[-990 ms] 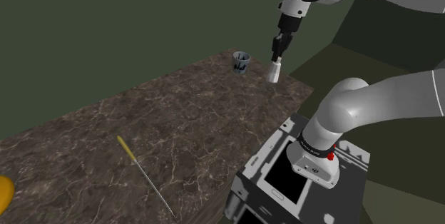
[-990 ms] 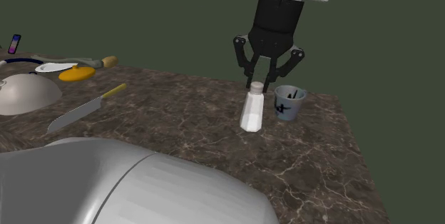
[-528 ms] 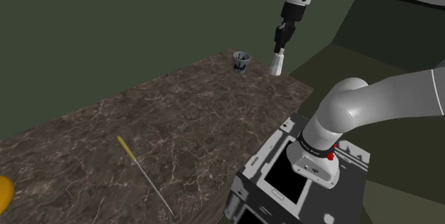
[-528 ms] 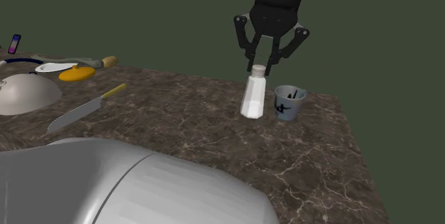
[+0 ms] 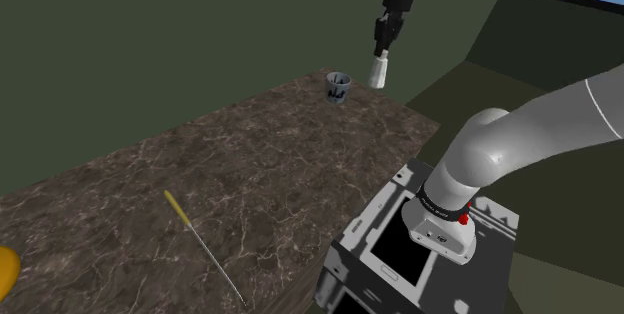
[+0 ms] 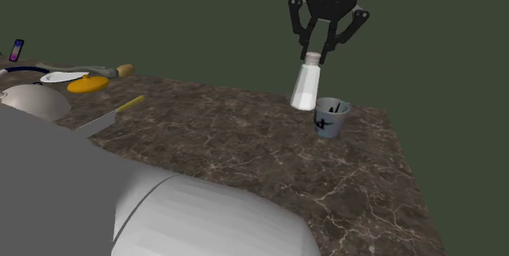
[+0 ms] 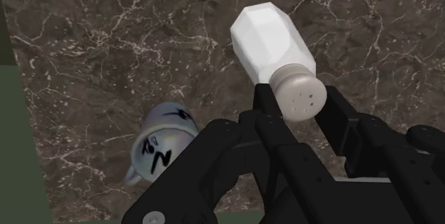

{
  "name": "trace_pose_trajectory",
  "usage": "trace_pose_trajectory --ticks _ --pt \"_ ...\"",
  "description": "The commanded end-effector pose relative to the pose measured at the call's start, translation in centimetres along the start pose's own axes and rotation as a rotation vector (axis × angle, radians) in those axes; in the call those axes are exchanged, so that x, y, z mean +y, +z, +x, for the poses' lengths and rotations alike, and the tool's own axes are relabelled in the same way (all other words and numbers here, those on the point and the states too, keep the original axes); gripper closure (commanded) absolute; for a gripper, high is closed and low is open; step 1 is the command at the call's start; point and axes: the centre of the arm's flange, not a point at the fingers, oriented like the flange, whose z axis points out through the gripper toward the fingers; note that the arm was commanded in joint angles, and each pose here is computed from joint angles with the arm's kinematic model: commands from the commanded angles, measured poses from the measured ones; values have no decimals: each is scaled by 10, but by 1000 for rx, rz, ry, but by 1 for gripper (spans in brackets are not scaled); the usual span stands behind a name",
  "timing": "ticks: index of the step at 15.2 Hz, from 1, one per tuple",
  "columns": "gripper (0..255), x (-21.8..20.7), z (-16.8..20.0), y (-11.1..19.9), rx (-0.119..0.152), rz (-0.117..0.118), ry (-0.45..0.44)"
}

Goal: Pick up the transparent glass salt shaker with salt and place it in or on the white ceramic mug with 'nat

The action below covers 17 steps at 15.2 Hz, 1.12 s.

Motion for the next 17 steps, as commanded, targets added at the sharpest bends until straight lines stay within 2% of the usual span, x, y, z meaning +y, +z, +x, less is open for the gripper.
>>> trace_pose_trajectory --ticks 1,15,17 --pt "255 13 25 -8 0 -1 0" --pt "255 84 189 -60 0 -1 0" --pt "255 86 190 -50 0 -1 0"
